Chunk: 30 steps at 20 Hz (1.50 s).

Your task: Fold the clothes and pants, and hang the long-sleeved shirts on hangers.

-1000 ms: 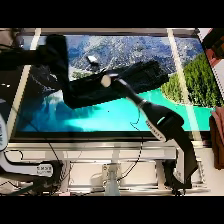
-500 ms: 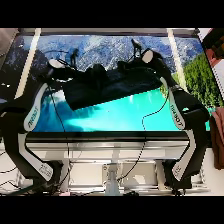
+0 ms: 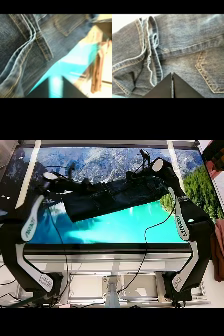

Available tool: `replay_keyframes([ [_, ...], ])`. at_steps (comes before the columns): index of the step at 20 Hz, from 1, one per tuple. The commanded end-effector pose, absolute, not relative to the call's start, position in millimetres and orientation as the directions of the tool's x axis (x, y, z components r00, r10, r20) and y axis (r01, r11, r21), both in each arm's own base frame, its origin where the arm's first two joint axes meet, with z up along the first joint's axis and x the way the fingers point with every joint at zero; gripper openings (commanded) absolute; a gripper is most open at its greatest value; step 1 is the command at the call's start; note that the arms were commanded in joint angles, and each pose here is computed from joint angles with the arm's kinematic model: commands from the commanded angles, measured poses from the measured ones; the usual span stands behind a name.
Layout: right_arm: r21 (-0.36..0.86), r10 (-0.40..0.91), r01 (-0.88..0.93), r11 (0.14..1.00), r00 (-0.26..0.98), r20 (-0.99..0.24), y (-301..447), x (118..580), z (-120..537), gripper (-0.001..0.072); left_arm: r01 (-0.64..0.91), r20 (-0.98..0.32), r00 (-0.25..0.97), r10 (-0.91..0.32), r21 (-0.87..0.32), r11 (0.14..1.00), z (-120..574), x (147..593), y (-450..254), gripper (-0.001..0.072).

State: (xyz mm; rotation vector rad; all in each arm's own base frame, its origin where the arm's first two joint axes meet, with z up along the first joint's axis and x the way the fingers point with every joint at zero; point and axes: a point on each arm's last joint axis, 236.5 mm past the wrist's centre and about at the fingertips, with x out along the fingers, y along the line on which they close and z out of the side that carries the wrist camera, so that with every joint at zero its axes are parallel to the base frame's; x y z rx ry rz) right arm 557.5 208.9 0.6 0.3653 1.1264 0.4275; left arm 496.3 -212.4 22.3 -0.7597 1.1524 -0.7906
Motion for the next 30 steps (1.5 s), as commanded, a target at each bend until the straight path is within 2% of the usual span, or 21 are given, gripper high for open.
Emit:
replay_keyframes([
  [1, 0.456, 0.489, -0.179, 0.872, 0.364, -0.792, 203, 555, 5, 0.0045, 0.169, -0.529, 0.286, -0.799, -0.793, 0.586, 57, 495, -151, 0.0025],
  [2, 0.441, 0.481, -0.192, 0.877, 0.373, -0.793, 199, 556, 8, 0.0045, 0.190, -0.600, 0.311, -0.737, -0.721, 0.667, 61, 491, -128, 0.0025],
  [4, 0.418, 0.464, -0.201, 0.886, 0.393, -0.794, 192, 558, 16, 0.0045, 0.156, -0.790, 0.335, -0.513, -0.491, 0.857, 48, 470, -73, 0.0027],
  [5, 0.413, 0.459, -0.201, 0.888, 0.405, -0.791, 188, 560, 19, 0.0045, 0.127, -0.830, 0.351, -0.433, -0.416, 0.900, 42, 458, -55, 0.0028],
  [7, 0.411, 0.456, -0.198, 0.890, 0.427, -0.781, 185, 565, 24, 0.0045, 0.058, -0.831, 0.382, -0.404, -0.414, 0.908, 26, 439, -44, 0.0041],
  [8, 0.412, 0.457, -0.198, 0.889, 0.430, -0.779, 185, 566, 25, 0.0045, 0.022, -0.836, 0.375, -0.401, -0.425, 0.905, 9, 428, -42, 0.0085],
  [9, 0.412, 0.456, -0.198, 0.890, 0.430, -0.779, 185, 566, 25, 0.0045, -0.013, -0.845, 0.354, -0.400, -0.432, 0.902, -10, 416, -41, 0.0331],
  [10, 0.412, 0.457, -0.199, 0.889, 0.429, -0.779, 185, 565, 25, 0.0045, -0.067, -0.849, 0.332, -0.412, -0.457, 0.887, -30, 405, -43, 0.0609],
  [11, 0.411, 0.457, -0.200, 0.889, 0.429, -0.779, 185, 565, 25, 0.0045, -0.122, -0.846, 0.329, -0.420, -0.479, 0.869, -46, 398, -44, 0.0672],
  [17, 0.407, 0.453, -0.200, 0.891, 0.446, -0.772, 184, 569, 26, 0.0045, -0.299, -0.784, 0.499, -0.368, -0.555, 0.776, -74, 417, -35, 0.0669],
  [20, 0.408, 0.453, -0.200, 0.891, 0.449, -0.770, 184, 570, 27, 0.0045, -0.348, -0.756, 0.549, -0.357, -0.595, 0.724, -75, 432, -31, 0.0670],
  [23, 0.407, 0.453, -0.200, 0.891, 0.449, -0.770, 184, 570, 27, 0.0045, -0.420, -0.734, 0.556, -0.390, -0.653, 0.630, -87, 438, -38, 0.0665],
  [24, 0.408, 0.453, -0.200, 0.891, 0.449, -0.770, 184, 570, 27, 0.0046, -0.431, -0.737, 0.539, -0.408, -0.658, 0.618, -94, 437, -45, 0.0608],
  [25, 0.407, 0.453, -0.200, 0.891, 0.448, -0.771, 184, 570, 27, 0.0045, -0.429, -0.743, 0.522, -0.418, -0.653, 0.624, -100, 434, -51, 0.0515],
  [26, 0.407, 0.453, -0.201, 0.891, 0.448, -0.771, 184, 570, 27, 0.0045, -0.426, -0.748, 0.509, -0.427, -0.650, 0.629, -104, 433, -58, 0.0475],
  [29, 0.398, 0.453, -0.218, 0.891, 0.447, -0.771, 184, 570, 27, 0.0045, -0.406, -0.752, 0.514, -0.413, -0.638, 0.654, -107, 436, -70, 0.0461],
  [30, 0.398, 0.453, -0.218, 0.891, 0.447, -0.771, 184, 569, 27, 0.0045, -0.400, -0.751, 0.519, -0.407, -0.635, 0.661, -107, 438, -72, 0.0320],
])
